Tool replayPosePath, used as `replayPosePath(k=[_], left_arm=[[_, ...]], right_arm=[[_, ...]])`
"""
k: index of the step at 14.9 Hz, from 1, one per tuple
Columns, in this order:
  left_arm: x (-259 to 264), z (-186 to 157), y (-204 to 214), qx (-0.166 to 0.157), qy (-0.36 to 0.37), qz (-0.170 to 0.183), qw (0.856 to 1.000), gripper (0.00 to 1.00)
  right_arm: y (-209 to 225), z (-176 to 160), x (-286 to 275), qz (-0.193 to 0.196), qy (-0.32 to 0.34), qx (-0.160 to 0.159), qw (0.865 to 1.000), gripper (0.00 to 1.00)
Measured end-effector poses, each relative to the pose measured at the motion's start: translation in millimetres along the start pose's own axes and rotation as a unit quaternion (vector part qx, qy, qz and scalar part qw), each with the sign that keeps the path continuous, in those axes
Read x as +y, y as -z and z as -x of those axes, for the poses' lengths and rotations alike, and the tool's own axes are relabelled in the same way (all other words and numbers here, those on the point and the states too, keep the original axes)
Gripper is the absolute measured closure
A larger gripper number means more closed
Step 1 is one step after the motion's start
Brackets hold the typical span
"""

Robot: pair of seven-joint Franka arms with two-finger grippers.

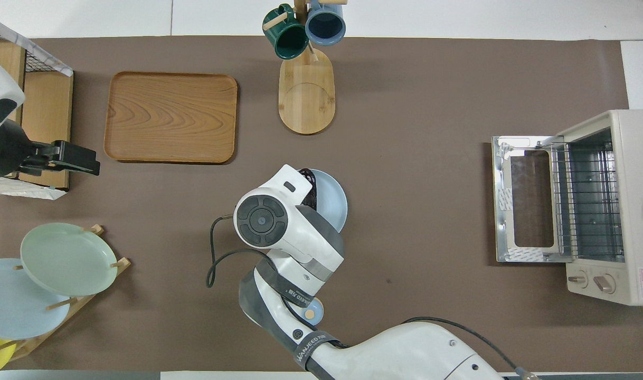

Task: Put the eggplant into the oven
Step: 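Grasp the eggplant on the blue plate with the right gripper and lift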

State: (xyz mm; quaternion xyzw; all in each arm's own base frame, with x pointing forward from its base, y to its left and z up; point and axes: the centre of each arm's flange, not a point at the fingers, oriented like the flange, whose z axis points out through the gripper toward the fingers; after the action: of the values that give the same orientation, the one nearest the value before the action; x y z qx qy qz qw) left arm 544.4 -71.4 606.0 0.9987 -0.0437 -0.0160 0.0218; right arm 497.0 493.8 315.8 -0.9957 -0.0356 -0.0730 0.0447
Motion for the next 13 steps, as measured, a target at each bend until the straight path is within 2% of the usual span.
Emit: replayPosePath(k=[7, 8, 9, 11, 13], left_arm=[[4.8, -2.3, -8.9, -0.014, -0.005, -0.004, 1.0, 0.0], [5.4, -2.1, -9.0, -0.015, -0.006, -0.004, 1.0, 0.0], [5.8, -2.0, -9.1, -0.015, -0.006, -0.005, 1.0, 0.0], [5.6, -2.0, -9.1, -0.015, -0.006, -0.005, 1.0, 0.0], [3.9, -2.1, -9.0, -0.015, -0.005, -0.005, 1.0, 0.0]], right_arm=[[-9.9, 21.3, -4.7, -0.007, 0.013, 0.002, 1.0, 0.54], [-10.3, 22.0, -3.9, -0.006, 0.013, 0.002, 1.0, 0.59], [-10.7, 22.8, -3.2, -0.006, 0.013, 0.001, 1.0, 0.59], [-11.7, 24.7, -1.9, -0.008, 0.013, 0.003, 1.0, 0.7], [-16.6, 28.5, -0.3, -0.014, 0.014, 0.008, 1.0, 0.7]])
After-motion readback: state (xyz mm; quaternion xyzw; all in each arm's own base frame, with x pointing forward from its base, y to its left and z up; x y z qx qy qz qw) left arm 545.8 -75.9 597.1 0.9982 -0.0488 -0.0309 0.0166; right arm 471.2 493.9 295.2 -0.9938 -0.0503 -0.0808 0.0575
